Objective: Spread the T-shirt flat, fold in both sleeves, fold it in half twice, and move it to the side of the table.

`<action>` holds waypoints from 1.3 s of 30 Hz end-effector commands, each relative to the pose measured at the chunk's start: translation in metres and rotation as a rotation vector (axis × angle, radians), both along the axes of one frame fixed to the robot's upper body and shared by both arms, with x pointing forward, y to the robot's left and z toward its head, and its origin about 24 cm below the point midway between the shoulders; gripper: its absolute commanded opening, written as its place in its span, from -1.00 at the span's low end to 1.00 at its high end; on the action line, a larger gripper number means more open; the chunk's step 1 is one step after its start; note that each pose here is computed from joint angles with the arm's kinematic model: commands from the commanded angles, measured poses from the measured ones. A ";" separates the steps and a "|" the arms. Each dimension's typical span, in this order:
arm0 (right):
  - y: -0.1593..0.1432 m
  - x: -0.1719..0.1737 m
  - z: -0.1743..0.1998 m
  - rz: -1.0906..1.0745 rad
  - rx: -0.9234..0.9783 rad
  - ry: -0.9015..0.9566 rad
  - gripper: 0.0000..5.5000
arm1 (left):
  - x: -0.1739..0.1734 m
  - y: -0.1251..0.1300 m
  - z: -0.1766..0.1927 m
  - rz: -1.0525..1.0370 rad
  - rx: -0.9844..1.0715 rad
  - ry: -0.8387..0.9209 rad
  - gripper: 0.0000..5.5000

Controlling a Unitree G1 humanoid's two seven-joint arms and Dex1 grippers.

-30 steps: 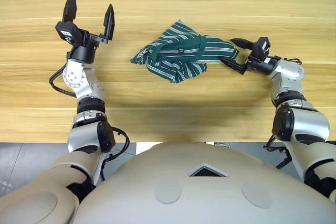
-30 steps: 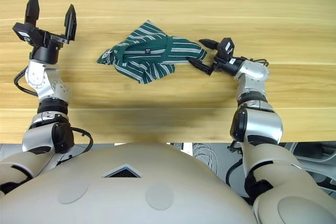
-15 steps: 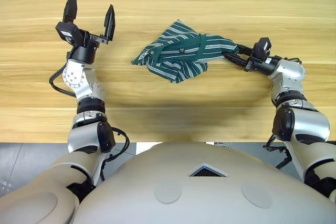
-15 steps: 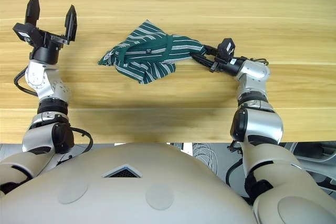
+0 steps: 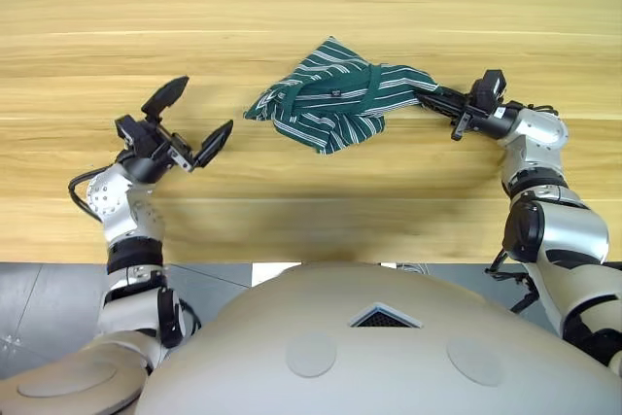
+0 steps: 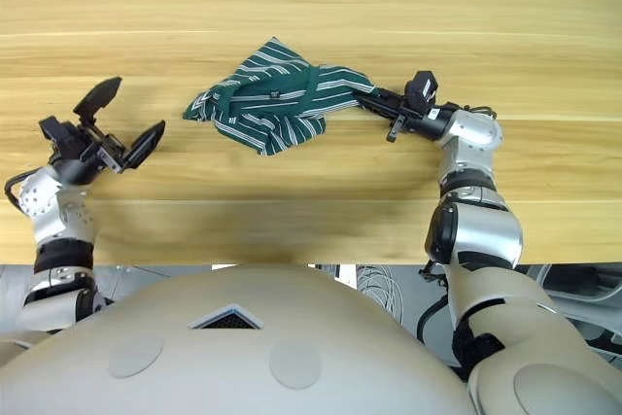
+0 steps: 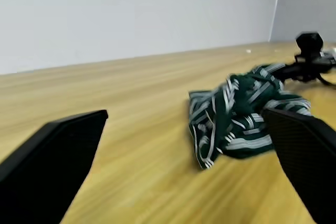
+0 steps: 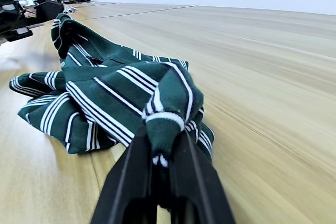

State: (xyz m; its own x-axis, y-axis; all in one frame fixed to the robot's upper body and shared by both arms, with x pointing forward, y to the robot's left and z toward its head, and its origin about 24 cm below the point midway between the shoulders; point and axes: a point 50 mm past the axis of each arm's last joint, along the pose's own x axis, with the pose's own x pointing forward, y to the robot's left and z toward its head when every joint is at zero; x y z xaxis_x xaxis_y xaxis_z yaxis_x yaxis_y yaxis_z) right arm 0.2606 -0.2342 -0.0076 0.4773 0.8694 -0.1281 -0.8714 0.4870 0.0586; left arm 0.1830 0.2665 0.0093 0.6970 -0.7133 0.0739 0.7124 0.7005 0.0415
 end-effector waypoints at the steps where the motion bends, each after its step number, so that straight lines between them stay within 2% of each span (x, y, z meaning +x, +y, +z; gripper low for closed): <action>1: 0.000 0.002 0.003 0.008 -0.014 -0.018 -0.97 | 0.002 -0.015 -0.009 -0.053 0.102 0.087 0.96; 6: 0.004 0.004 0.003 0.016 -0.018 -0.021 -0.97 | 0.019 -0.032 -0.008 -0.002 0.198 0.047 0.96; 11: 0.008 0.005 0.003 0.025 -0.020 -0.026 -0.97 | 0.030 -0.041 -0.005 0.015 0.237 0.020 0.60; 17: 0.011 0.005 0.002 0.032 -0.029 -0.029 -0.97 | 0.033 -0.046 -0.001 0.013 0.224 -0.012 0.25; 28: 0.012 0.006 0.003 0.042 -0.033 -0.046 -0.97 | 0.024 -0.058 -0.017 -0.088 0.232 0.068 -0.44; 35: 0.011 0.007 0.006 0.031 -0.030 -0.069 -0.97 | 0.022 -0.050 -0.016 -0.074 0.248 0.064 -0.90; 37: 0.011 0.008 0.007 0.025 -0.030 -0.083 -0.97 | 0.028 -0.046 -0.010 -0.032 0.248 0.028 -1.00; 39: 0.011 0.010 0.010 0.024 -0.041 -0.103 -0.97 | 0.037 -0.043 -0.001 0.013 0.229 -0.021 -1.00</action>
